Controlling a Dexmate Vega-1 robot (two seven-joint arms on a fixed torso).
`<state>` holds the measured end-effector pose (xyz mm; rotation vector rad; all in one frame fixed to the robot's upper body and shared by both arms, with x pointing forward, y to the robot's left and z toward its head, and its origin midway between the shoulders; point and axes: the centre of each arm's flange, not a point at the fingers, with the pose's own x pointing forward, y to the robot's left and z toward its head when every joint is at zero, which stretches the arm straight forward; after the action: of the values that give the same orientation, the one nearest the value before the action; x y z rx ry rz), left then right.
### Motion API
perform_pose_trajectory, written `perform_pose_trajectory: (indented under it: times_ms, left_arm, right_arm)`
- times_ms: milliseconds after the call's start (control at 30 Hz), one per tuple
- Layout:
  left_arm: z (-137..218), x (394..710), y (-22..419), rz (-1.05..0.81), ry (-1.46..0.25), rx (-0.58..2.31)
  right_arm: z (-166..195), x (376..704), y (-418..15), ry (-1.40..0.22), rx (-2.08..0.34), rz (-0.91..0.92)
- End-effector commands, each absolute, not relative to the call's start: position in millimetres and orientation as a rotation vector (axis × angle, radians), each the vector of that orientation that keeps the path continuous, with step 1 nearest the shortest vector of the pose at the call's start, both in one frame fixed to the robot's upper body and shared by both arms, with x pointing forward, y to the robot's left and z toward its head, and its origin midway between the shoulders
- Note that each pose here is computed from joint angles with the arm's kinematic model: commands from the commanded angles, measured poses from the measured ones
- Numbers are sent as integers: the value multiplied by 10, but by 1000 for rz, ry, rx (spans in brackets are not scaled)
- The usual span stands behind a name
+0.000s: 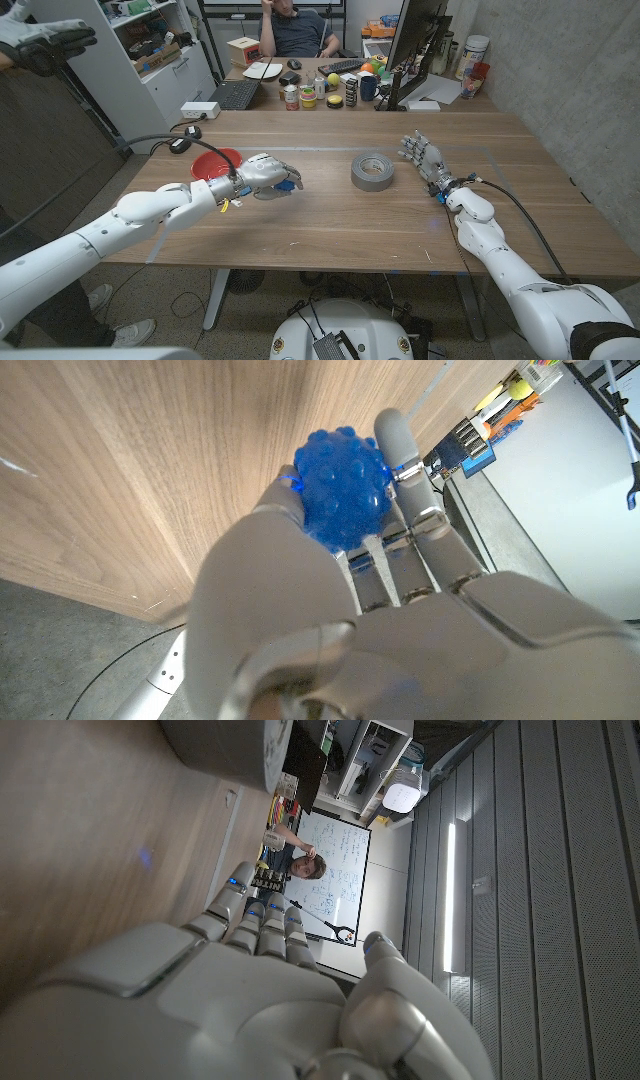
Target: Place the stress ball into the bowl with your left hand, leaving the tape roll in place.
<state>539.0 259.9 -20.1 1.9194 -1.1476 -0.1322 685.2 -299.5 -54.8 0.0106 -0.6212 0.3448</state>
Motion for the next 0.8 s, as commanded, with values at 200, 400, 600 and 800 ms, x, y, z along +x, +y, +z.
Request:
perform_pose_trajectory:
  times_ms: [200, 400, 600, 800]
  left_arm:
    - [-110, 5423, 2897, -11, -1078, 1915]
    - [-76, 5444, 3031, 30, -1043, 1920]
    - [-35, 5499, 3187, 88, -1002, 1909]
    - [8, 5556, 3319, 150, -971, 1890]
  right_arm:
    - [-510, 6923, -2935, -618, 0, 371]
    - [-479, 6945, -2916, -620, -8, 378]
    - [-457, 6967, -2898, -617, -12, 384]
    - [-445, 6985, -2878, -615, -18, 389]
